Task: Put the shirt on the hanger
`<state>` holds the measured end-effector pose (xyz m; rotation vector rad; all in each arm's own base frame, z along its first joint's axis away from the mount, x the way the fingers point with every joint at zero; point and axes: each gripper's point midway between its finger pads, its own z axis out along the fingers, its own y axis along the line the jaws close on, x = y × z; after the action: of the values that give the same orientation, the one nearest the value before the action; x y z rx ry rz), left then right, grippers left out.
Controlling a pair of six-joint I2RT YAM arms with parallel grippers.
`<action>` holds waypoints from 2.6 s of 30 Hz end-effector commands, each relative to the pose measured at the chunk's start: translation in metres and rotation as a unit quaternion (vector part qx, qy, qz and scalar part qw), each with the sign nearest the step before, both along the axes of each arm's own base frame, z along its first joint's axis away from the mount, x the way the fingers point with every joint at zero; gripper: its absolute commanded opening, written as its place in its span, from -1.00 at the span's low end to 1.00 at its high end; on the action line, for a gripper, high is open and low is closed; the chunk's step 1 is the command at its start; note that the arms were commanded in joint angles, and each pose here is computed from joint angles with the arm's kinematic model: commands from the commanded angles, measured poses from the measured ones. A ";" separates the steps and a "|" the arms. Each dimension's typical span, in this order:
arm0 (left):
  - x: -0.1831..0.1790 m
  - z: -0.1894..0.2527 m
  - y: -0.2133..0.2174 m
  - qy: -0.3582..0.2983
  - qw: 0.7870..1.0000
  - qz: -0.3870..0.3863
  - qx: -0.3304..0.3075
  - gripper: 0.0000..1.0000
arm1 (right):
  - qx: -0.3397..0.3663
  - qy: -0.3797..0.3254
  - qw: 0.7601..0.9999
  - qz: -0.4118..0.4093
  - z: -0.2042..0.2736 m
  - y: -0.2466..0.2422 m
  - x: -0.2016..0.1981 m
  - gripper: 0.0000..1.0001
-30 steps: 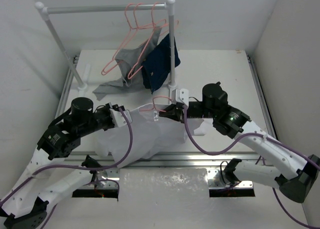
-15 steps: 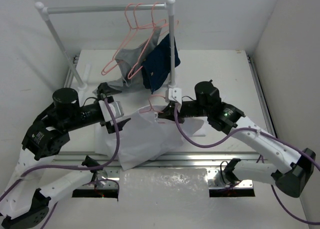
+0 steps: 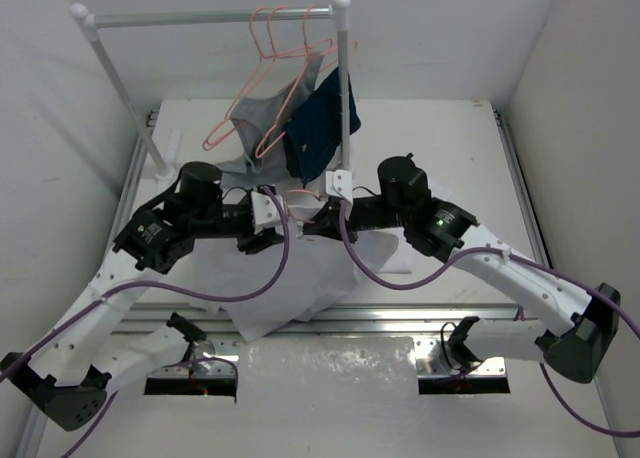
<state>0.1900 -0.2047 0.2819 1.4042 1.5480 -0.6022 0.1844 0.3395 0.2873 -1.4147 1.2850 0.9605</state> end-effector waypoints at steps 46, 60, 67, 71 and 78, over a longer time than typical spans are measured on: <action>0.027 -0.116 0.165 -0.070 0.904 0.369 0.206 -1.00 | 0.035 0.044 0.994 -0.091 -0.040 0.004 0.036 0.98; 0.038 -0.165 0.236 0.006 0.841 0.480 0.250 -1.00 | 0.049 0.020 0.991 -0.119 -0.039 -0.018 0.028 0.98; 0.034 -0.180 0.271 0.057 0.830 0.513 0.210 -1.00 | 0.059 -0.005 0.990 -0.126 -0.037 -0.029 0.023 0.98; 0.045 -0.167 0.298 0.043 0.807 0.560 0.184 -1.00 | 0.066 -0.016 0.990 -0.125 -0.031 -0.031 0.021 0.98; 0.075 -0.100 0.377 0.006 0.759 0.641 0.116 -1.00 | 0.072 -0.027 0.989 -0.128 -0.024 -0.038 0.017 0.98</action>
<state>0.2279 0.1324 0.1109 0.2558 2.4097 0.3510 0.2012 0.3034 0.2421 -1.1493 1.3790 0.8451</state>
